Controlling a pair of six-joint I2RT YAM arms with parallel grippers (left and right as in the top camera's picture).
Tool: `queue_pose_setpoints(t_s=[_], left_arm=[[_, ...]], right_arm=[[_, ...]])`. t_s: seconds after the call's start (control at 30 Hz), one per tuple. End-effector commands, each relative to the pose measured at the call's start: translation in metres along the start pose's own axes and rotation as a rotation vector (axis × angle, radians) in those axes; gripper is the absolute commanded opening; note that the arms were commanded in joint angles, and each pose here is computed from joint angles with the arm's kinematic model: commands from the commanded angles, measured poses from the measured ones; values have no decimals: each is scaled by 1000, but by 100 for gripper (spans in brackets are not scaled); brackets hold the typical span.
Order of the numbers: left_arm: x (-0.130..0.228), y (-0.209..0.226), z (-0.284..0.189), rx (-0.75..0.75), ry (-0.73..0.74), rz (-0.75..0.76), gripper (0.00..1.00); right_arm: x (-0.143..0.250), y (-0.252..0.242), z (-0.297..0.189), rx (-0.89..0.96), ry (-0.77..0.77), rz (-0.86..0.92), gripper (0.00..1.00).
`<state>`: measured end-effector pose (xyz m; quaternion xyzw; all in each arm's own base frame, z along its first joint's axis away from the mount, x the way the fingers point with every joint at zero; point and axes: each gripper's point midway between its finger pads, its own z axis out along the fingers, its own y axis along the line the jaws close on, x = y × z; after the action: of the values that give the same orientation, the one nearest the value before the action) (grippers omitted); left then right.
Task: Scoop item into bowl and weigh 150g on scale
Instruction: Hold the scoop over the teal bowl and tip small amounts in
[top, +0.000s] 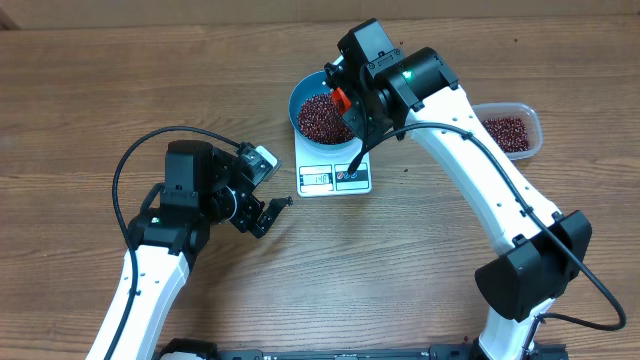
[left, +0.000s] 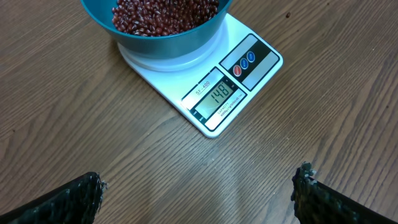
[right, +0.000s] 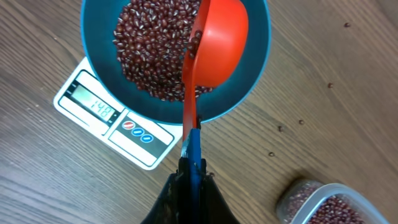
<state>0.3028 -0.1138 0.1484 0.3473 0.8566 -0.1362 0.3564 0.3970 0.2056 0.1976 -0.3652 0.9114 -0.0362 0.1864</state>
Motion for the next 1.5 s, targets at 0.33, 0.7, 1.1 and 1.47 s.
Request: queue_pose_setpoints(t_s=[0.33, 0.7, 1.1, 1.47], left_arm=[[-1, 1, 0, -4, -2, -8, 100], [-1, 1, 0, -4, -2, -8, 100], [-1, 1, 0, -4, -2, -8, 100], [-1, 1, 0, -4, -2, -8, 100]], right_arm=[[-15, -11, -30, 74, -84, -81, 4], [-17, -8, -30, 60, -95, -77, 4], [-15, -1, -29, -136, -135, -5, 4], [-11, -7, -29, -160, -136, 23, 4]])
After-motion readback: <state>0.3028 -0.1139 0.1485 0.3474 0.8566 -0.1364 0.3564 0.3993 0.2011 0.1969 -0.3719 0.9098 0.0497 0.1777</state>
